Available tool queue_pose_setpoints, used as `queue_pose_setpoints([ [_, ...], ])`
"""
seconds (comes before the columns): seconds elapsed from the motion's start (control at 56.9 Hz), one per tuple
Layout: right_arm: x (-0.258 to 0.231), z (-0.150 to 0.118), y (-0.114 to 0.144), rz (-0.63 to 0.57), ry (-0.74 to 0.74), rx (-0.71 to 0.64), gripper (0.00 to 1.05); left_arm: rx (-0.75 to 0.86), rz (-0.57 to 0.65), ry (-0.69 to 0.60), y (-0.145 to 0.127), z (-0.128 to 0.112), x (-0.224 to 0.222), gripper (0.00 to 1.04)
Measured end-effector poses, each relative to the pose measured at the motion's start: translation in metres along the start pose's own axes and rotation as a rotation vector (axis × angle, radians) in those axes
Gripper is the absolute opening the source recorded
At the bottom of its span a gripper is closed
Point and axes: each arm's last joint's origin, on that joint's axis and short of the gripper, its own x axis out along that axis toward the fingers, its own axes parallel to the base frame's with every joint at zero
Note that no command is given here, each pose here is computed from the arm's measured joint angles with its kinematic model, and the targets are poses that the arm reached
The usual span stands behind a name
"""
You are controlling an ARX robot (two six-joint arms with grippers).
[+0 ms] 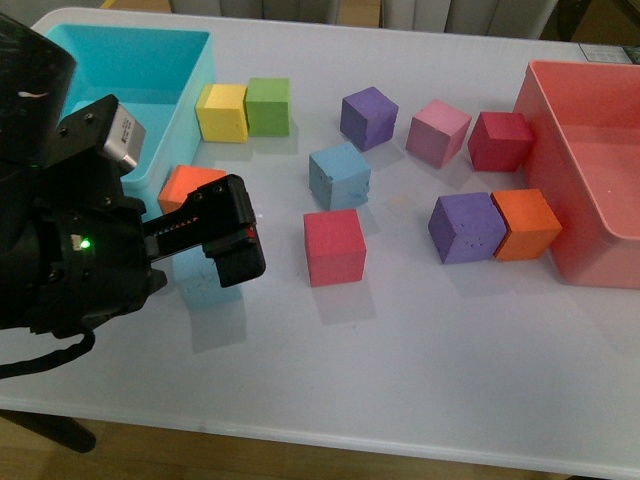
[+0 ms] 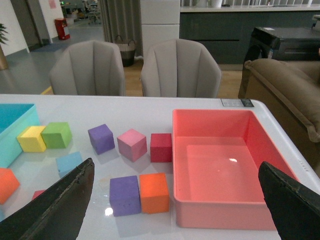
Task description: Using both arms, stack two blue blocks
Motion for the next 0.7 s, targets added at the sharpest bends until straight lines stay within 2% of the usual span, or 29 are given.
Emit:
queue_pose_setpoints([
  [0.352, 0.000, 0.000, 0.000, 0.000, 0.000, 0.000, 0.96, 0.113, 0.188, -0.046, 0.005, 0.022, 0.031, 0.96],
  [0.703, 0.000, 0.000, 0.000, 0.000, 0.000, 0.000, 0.96, 0.162, 0.239, -0.017, 0.006, 0.021, 0.053, 0.96],
])
